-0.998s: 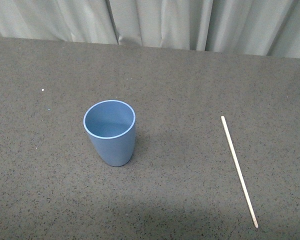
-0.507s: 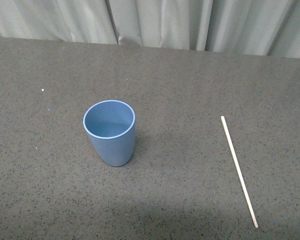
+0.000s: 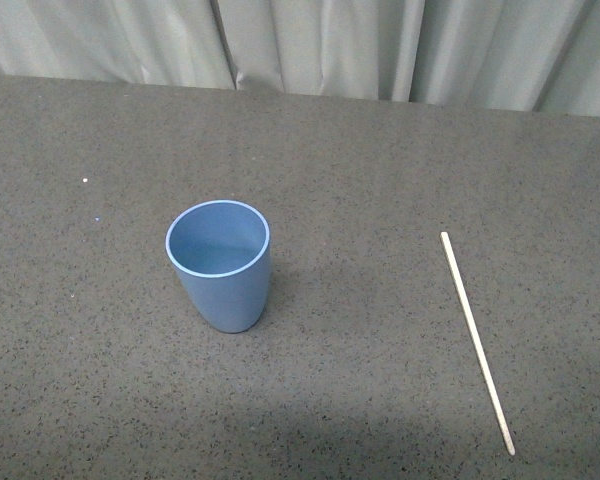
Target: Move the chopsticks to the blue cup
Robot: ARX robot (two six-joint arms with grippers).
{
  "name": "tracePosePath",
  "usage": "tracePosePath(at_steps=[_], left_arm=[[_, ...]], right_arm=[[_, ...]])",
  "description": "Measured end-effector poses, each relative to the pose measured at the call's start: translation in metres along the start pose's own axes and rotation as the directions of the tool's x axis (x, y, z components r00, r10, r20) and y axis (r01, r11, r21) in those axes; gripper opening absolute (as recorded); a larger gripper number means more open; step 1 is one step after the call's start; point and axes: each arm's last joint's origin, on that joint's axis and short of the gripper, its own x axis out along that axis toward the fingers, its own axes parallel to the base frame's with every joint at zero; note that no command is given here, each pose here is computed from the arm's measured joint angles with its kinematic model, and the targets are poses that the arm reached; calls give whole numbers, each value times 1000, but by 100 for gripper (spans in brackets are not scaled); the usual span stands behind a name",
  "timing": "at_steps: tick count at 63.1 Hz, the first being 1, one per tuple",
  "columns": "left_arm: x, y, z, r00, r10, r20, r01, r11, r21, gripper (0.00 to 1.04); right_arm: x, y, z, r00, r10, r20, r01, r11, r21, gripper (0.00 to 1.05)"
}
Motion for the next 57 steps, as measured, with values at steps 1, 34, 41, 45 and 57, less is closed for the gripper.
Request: tracePosePath(at_steps=[1,34,41,45,57], left_arm=[[0,0,0,1000,0,0,0,1000,0,98],[0,0,0,1000,0,0,0,1000,0,98],[0,0,0,1000,0,0,0,1000,0,98],[0,0,0,1000,0,0,0,1000,0,98],[0,0,0,1000,0,0,0,1000,0,98]], right_arm=[[5,1,4,1000,10,-7,-10,1000,2,95],[159,61,25,756,295,-584,-214,955,205,95],[179,72,22,710,309,-632,-204,950,236,95],[192,82,18,680,325,-658,-187,944,273,95],[211,103,7,633,307,-711,-132,948,291,95]])
